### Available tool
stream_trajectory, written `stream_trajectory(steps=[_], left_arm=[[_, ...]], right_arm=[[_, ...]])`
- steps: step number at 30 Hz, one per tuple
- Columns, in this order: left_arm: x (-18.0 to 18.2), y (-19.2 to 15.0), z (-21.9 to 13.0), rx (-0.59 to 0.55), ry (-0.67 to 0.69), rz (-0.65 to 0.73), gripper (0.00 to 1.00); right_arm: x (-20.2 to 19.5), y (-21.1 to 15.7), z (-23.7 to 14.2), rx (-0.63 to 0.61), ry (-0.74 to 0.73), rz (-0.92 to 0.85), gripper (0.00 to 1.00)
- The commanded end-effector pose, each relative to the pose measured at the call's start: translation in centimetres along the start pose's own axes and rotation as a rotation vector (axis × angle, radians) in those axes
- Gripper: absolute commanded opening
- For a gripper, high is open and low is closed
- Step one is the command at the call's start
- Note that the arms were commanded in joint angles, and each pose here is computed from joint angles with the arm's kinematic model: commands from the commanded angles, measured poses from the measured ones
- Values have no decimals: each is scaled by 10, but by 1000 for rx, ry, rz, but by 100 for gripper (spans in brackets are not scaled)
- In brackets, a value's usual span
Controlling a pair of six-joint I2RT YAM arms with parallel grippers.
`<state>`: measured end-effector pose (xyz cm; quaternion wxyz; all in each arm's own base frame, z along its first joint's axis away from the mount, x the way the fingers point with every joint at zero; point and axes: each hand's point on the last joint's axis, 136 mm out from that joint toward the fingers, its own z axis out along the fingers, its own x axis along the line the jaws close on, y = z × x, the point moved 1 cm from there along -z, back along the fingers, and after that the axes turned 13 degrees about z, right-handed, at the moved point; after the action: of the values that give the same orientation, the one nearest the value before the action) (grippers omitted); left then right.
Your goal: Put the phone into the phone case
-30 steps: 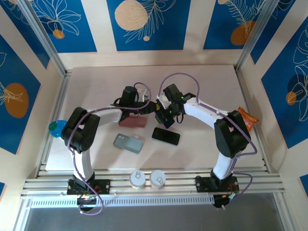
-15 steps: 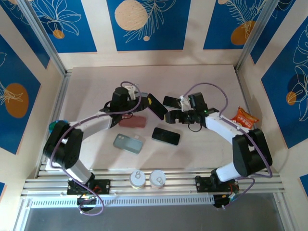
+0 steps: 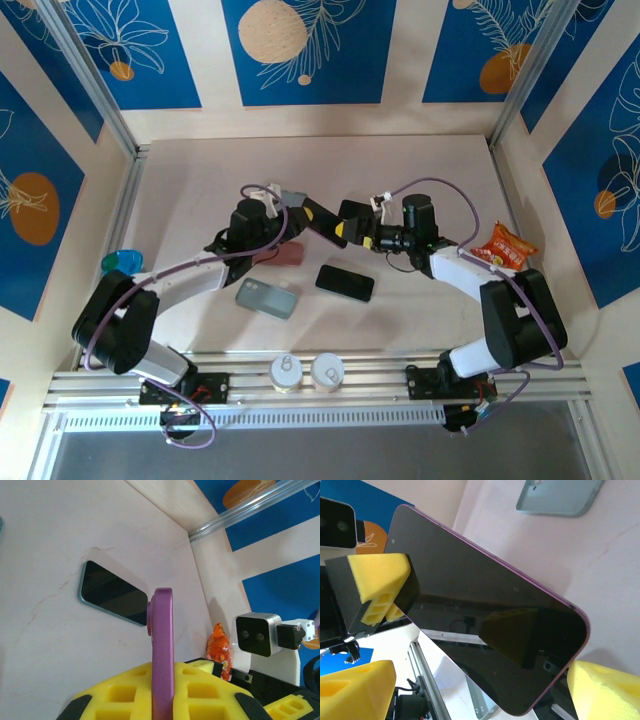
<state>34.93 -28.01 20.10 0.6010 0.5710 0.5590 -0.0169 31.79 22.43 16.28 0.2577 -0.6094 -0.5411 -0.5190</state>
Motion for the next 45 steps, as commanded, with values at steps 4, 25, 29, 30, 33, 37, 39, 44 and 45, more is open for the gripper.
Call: stream_trajectory(steps=[4, 25, 29, 30, 33, 37, 39, 44, 45], left_arm=[[-29, 30, -11, -140, -97, -41, 0], [-29, 20, -14, -130, -128, -110, 0], [-28, 18, -13, -125, -131, -119, 0], [-27, 18, -13, -124, -130, -121, 0], [-26, 16, -11, -117, -128, -121, 0], [-22, 12, -9, -103, -115, -120, 0], [-19, 10, -7, -95, -101, -118, 0], [-14, 6, -5, -81, -75, -98, 12], [-14, 6, -5, -80, -71, -94, 17]], right_arm=[[6, 0, 7, 23, 83, 30, 87], [25, 20, 19, 6, 182, 16, 65], [29, 22, 21, 9, 205, 15, 64], [30, 23, 22, 11, 210, 13, 64], [31, 23, 23, 16, 214, 16, 62], [33, 22, 22, 17, 222, 13, 56], [34, 21, 20, 17, 221, 16, 53], [39, 17, 14, 15, 211, 6, 49], [40, 16, 12, 13, 207, 5, 48]])
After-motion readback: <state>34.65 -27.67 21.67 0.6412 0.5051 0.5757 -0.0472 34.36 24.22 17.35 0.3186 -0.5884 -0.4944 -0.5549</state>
